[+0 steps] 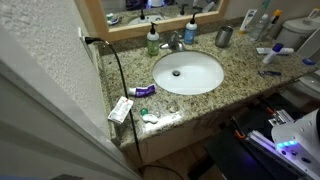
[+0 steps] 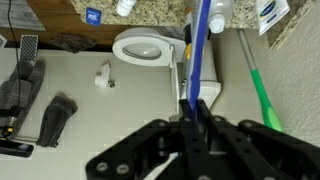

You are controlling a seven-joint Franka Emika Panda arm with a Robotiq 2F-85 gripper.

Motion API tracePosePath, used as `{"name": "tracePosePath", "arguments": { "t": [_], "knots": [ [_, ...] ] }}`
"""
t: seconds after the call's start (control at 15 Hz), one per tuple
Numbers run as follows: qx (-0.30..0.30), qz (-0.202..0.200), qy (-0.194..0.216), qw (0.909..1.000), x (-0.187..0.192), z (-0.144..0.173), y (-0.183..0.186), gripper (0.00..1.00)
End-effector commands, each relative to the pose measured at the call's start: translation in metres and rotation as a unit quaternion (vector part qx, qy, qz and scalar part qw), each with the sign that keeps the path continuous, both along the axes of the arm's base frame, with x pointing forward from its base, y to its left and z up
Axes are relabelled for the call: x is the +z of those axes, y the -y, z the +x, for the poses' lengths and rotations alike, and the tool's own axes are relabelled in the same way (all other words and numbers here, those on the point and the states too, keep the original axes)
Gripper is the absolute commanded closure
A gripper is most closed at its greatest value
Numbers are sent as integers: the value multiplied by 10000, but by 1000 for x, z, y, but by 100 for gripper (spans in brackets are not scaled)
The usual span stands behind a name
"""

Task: Pick up the toothbrush and put it in the silver object

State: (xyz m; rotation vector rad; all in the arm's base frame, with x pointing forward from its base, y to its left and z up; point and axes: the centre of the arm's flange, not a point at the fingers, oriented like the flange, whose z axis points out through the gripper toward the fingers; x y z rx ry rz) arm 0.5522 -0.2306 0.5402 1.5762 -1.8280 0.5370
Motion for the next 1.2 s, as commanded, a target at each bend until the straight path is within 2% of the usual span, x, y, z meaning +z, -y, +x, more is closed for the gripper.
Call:
{"name": "tracePosePath", "arguments": {
  "t": [0.0, 0.13, 0.27, 0.33, 0.53, 0.6, 0.93, 1.13],
  "knots": [
    [504, -283, -50, 9983, -20, 66, -35, 98],
    [877, -212, 3, 9959, -35, 93, -53, 98],
    [1182, 51, 122, 9929, -49, 106, -64, 98],
    [972, -90, 65, 9952, -46, 84, -69, 91],
    [1082, -68, 92, 9941, -58, 97, -71, 91],
    [1085, -71, 101, 9940, -57, 98, -70, 98],
    [1478, 72, -272, 9886, -98, 118, -118, 98],
    [1389, 174, -553, 9886, -125, 108, -133, 98]
  ]
}}
